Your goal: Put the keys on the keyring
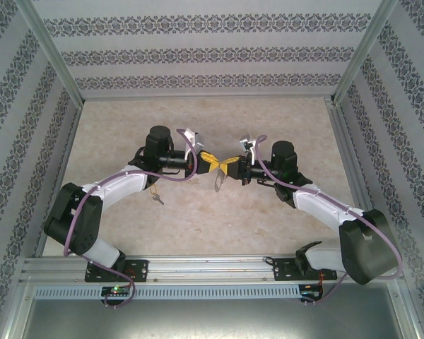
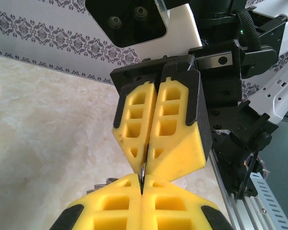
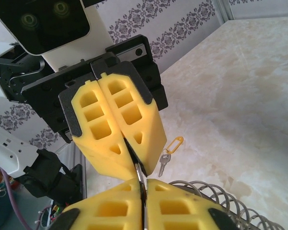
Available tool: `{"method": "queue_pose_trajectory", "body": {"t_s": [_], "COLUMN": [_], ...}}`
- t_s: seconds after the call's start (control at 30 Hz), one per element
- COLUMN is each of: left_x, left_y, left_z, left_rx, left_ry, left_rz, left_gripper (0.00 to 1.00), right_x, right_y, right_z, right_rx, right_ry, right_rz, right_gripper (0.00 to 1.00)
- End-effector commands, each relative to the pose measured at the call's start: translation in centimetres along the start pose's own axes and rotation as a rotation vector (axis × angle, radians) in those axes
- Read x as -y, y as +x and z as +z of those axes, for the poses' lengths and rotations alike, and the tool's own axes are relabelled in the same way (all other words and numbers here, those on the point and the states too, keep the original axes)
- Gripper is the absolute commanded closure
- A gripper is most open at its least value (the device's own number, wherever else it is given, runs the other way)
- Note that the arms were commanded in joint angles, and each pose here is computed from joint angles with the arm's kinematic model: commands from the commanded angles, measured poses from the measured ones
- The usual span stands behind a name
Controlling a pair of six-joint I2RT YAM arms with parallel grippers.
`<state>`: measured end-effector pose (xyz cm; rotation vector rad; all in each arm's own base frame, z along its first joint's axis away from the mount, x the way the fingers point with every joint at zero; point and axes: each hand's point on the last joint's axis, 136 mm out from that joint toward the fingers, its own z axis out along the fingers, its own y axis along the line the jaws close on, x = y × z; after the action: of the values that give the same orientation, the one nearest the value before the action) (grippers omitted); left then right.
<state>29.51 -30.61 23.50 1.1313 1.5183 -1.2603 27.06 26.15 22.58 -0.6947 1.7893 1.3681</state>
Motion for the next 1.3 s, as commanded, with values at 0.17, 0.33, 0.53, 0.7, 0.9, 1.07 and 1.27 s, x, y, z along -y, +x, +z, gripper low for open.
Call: {"method": "queue_pose_trajectory", "body": {"t_s": [0.17,0.33,0.53,0.7,0.9,1.07,1.27], "left_x": [0.7,-0.3,-1.0,-1.1,-0.1,0.5,1.4], "left_y": [-1.2,-2.3,-4.7,-5.2,-5.1,-4.7,-4.3], "left_z": [0.4,0.1,-2.1,-3.3,-3.5,-2.7,-2.0], "left_rx": [0.013,0.06,0.207,0.262,0.312,0.295,0.288], "left_ry": [0.052,-0.039,-0.224,-0.289,-0.243,-0.18,-0.115], "left_rz": [0.004,-0.006,-0.01,-0.093,-0.147,-0.193,-0.216], "left_gripper": [1.0,0.89,0.7,0.68,0.64,0.62,0.61], "right_x": [-1.7,-1.0,-0.9,-1.2,-1.9,-2.8,-3.8], "right_y": [-1.8,-1.9,-2.6,-3.4,-4.0,-3.9,-3.2], "right_z": [0.0,-0.3,-1.0,-1.4,-1.3,-0.8,0.1], "right_rx": [0.032,0.056,0.102,0.137,0.154,0.131,0.082], "right_ry": [-0.029,0.019,0.063,0.072,0.04,-0.027,-0.088], "right_rz": [-0.079,-0.089,-0.114,-0.139,-0.136,-0.12,-0.11], "right_gripper": [1.0,1.0,1.0,1.0,1.0,1.0,1.0]}}
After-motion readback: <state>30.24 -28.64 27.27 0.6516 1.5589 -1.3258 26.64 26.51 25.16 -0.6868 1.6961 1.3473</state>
